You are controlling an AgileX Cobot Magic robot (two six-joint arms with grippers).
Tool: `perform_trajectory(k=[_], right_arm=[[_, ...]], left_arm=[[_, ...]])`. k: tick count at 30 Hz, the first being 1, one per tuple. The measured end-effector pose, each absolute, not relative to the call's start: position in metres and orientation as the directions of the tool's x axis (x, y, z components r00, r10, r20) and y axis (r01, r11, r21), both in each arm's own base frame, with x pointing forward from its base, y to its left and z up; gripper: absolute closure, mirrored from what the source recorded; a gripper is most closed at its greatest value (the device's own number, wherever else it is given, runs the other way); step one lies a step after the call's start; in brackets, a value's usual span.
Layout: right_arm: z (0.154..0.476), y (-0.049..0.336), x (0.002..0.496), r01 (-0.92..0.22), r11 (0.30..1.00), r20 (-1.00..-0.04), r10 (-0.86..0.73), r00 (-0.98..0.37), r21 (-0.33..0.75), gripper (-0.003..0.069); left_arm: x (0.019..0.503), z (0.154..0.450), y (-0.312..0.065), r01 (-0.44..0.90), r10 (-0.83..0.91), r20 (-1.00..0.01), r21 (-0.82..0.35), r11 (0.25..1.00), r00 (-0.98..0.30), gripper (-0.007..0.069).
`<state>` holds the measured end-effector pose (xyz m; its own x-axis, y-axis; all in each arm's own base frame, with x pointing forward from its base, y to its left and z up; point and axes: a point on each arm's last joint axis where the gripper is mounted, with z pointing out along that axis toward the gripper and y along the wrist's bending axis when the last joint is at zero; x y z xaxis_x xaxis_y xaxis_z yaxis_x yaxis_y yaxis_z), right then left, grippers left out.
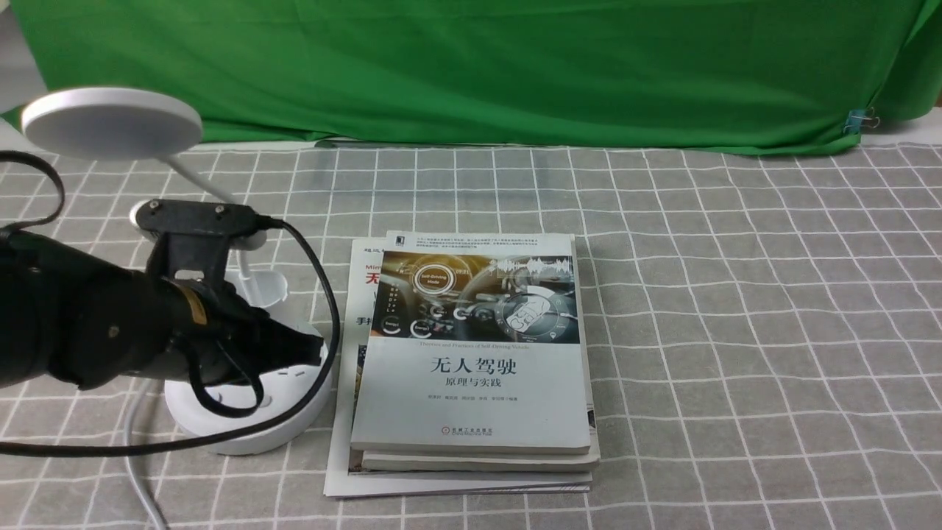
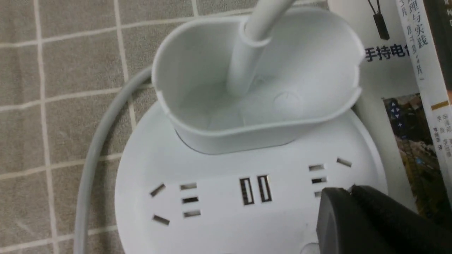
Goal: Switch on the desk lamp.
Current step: Use the left arm to press the button switch on the lamp holder
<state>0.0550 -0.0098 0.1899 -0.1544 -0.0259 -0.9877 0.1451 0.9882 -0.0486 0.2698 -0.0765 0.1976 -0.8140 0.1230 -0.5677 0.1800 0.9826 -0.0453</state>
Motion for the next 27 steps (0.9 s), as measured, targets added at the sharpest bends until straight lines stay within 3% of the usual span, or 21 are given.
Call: perform_trajectory(k=[14, 27], right_arm=[[0.190, -0.010, 0.055, 0.145, 0.988, -0.988, -0.026, -0.154, -0.049, 0.0414], [0.190, -0.010, 0.055, 0.145, 0.988, -0.988, -0.026, -0.154, -0.049, 0.0414]], left_arm=[[0.271, 0.180, -0.077, 0.171, 0.131, -0.492, -0.037, 0.985, -0.861, 0.0606], [0.270, 0.172, -0.077, 0.173, 0.130, -0.500, -0.040, 0.984, -0.856, 0.0606]])
